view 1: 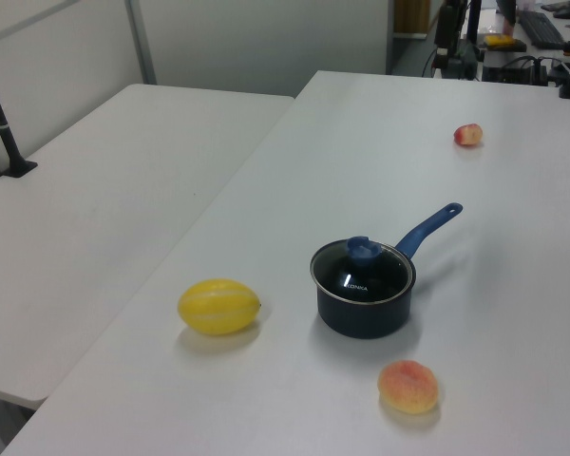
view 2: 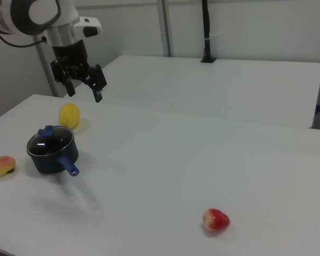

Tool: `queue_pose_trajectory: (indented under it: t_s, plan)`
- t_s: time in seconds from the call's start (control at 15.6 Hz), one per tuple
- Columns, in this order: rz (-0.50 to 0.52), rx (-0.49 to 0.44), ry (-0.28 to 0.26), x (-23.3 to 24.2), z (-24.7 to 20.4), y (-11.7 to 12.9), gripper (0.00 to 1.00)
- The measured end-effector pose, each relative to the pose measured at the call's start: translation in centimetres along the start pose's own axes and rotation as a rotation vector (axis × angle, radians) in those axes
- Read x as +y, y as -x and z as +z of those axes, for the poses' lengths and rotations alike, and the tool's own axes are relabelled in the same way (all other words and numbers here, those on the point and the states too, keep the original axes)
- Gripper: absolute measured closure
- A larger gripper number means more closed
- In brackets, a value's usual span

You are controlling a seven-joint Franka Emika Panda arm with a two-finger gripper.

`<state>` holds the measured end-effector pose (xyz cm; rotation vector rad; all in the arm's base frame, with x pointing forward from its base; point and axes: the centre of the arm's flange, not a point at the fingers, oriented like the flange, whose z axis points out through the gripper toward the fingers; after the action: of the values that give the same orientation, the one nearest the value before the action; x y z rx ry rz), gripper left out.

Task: Open lid
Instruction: 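Move the gripper toward the saucepan lid's blue knob, then lower the open gripper over the blue knob of the glass lid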

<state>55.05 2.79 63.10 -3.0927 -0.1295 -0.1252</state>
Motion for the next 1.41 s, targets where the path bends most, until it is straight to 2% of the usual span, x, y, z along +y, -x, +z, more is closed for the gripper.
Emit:
queue_pose_trajectory:
  t_s: [0.26, 0.39, 0.64, 0.84, 1.16, 1.41]
  plan:
    - [-0.004, -0.014, -0.004, -0.6, 0.2, 0.1, 0.0]
    - [0.044, -0.031, -0.007, -1.6, 0.3, 0.3, 0.0]
    - [0.178, -0.045, -0.009, -6.2, 1.0, 0.4, 0.0]
    - [0.195, -0.063, -0.024, -10.3, 1.7, 0.6, 0.0]
    - [0.225, -0.05, -0.05, -17.9, 5.7, -0.6, 0.0]
    - [0.233, -0.039, -0.078, -21.4, 10.1, -2.3, 0.0]
